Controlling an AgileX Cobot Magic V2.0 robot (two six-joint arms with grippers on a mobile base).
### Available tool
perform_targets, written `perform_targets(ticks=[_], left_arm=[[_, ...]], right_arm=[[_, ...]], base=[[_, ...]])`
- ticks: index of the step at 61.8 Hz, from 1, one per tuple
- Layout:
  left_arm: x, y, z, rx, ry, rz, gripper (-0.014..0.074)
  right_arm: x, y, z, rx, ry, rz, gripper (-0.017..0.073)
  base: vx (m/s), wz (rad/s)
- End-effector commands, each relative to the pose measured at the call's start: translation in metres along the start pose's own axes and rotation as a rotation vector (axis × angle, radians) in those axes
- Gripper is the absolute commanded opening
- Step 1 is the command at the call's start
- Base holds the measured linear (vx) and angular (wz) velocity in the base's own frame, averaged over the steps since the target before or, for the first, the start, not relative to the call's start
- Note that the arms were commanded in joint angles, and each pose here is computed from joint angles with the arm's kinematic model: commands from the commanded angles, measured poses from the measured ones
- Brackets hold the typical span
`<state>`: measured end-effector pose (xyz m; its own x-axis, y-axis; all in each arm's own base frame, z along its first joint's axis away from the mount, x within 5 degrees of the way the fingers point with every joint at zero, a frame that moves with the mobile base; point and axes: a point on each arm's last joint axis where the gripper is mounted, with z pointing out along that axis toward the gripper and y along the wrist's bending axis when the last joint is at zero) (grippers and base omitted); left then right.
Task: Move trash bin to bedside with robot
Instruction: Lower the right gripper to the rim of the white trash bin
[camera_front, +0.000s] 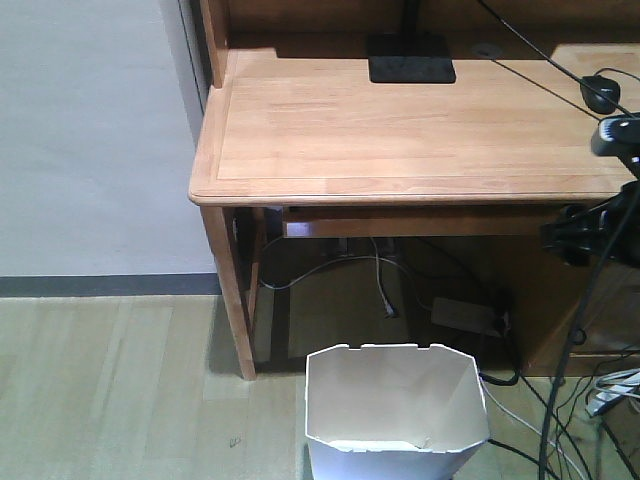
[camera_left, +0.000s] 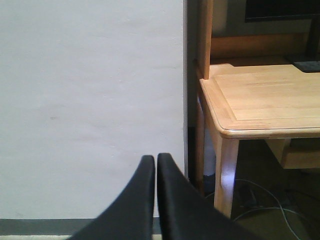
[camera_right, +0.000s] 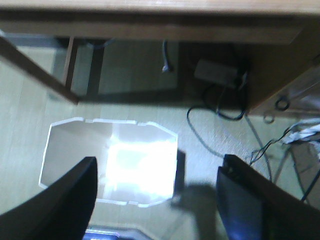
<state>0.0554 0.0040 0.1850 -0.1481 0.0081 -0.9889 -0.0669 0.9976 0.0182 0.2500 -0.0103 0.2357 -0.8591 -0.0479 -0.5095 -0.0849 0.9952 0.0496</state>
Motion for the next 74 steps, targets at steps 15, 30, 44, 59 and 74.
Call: perform_targets(ticks=[15,30,44,59,74], left_arm=[[-0.001,0.000,0.000,0.000,-0.067,-0.004,-0.0006],[-0.001,0.000,0.000,0.000,-0.067,-0.004,-0.0006],[-0.001,0.000,0.000,0.000,-0.067,-0.004,-0.0006],[-0.001,0.000,0.000,0.000,-0.067,-0.004,-0.0006],[-0.001,0.000,0.000,0.000,-0.067,-0.004,-0.0006]], right_arm=[[0.000,-0.020,0.080,-0.030,0.129,-0.024,0.0497],[0.019,-0.031,0.148,0.014,0.184,0.070,0.0498],[0.042,-0.039,0.212,0.007,0.317,0.059,0.0498],[0.061,-0.045,0.278,-0.022,0.425,0.055,0.0498],[0.083,-0.042,0.333,-0.082,0.505,0.063,0.0498]], base=[[0.00,0.00],[0.00,0.00],[0.00,0.00],[0.00,0.00],[0.00,0.00]])
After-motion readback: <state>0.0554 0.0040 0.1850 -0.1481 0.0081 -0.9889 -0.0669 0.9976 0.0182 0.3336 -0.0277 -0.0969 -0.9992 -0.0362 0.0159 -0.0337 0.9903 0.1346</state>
